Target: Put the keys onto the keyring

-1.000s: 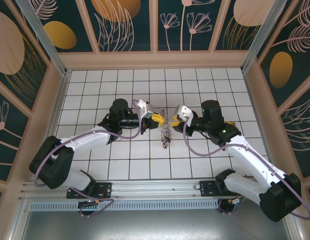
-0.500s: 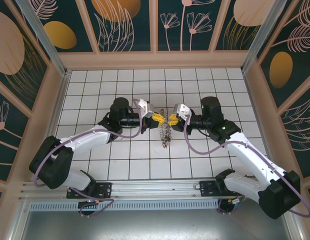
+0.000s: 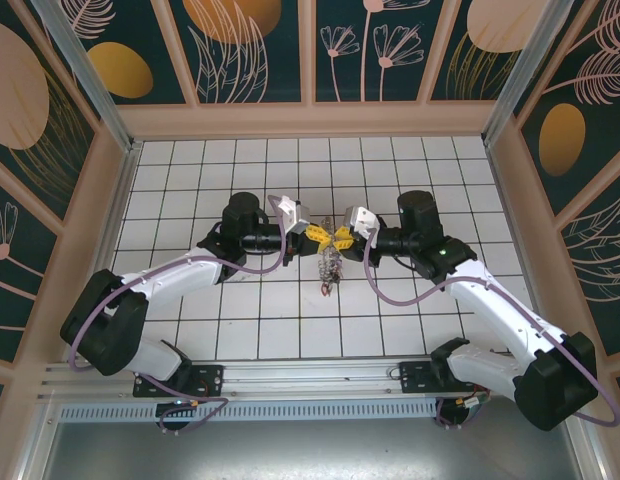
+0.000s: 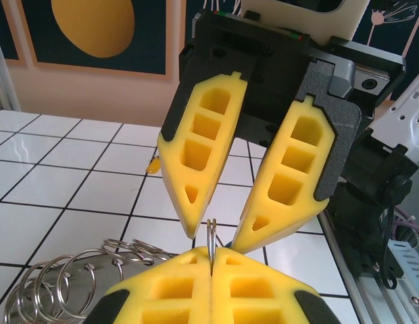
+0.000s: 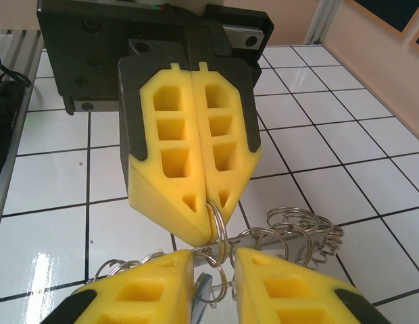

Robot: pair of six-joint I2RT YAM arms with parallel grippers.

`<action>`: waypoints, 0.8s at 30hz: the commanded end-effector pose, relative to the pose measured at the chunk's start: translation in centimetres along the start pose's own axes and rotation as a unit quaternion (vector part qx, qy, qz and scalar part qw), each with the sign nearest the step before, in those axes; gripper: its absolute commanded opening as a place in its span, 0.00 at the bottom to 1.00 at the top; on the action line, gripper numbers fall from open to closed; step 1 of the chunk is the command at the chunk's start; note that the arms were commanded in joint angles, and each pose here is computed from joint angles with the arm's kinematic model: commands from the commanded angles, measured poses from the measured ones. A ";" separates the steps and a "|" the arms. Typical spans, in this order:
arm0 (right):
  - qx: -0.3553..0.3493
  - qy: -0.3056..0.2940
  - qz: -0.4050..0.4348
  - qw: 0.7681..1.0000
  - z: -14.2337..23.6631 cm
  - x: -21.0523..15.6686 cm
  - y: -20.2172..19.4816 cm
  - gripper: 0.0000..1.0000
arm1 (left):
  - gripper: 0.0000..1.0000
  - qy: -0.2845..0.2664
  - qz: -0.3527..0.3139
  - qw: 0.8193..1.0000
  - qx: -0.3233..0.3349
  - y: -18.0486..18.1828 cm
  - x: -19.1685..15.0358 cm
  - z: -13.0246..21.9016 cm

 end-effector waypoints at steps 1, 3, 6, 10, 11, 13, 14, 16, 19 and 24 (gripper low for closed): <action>0.006 -0.029 0.033 0.999 0.2 2.1 0.0 0.23 | 0.00 -0.021 -0.037 0.999 -0.016 -0.2 2.1 -0.1; 0.009 -0.030 0.033 0.999 0.1 2.1 0.0 0.23 | 0.00 -0.021 -0.038 0.999 -0.016 -0.2 2.1 -0.1; 0.013 -0.026 0.027 0.999 -0.2 1.9 -0.1 0.20 | 0.00 -0.021 -0.038 0.999 -0.017 -0.3 2.1 -0.1; 0.013 -0.022 0.023 0.999 -0.5 1.6 -0.3 0.18 | 0.00 -0.022 -0.038 0.999 -0.021 -0.4 2.1 -0.2; 0.013 -0.023 0.023 0.999 -0.5 1.6 -0.3 0.17 | 0.00 -0.021 -0.037 0.999 -0.021 -0.4 2.1 -0.1; 0.014 -0.025 0.022 0.999 -0.5 1.7 -0.3 0.15 | 0.00 -0.021 -0.038 0.999 -0.024 -0.5 2.0 -0.1; 0.014 -0.025 0.022 0.999 -0.5 1.7 -0.2 0.13 | 0.00 -0.020 -0.037 0.999 -0.023 -0.5 1.9 -0.1; 0.016 -0.027 0.022 0.999 -0.5 1.8 -0.2 0.10 | 0.00 -0.018 -0.037 0.999 -0.022 -0.5 1.9 -0.1; 0.014 -0.029 0.024 0.999 -0.3 1.9 -0.2 0.02 | 0.00 -0.015 -0.037 0.999 -0.020 -0.5 1.7 0.0; 0.006 -0.015 0.020 1.000 -0.3 1.8 -0.5 0.00 | 0.03 0.012 -0.035 0.999 -0.015 -0.3 0.8 -0.1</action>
Point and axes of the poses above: each hand's point on the last joint's axis, 136 mm out from that joint toward the fingers, its own z axis back along the fingers, its own y axis along the line the jaws close on, x = y × z, the point moved 2 cm from there along z, back along the fingers, and after that the axes turned 6 degrees about -z, right-handed, at the moved point
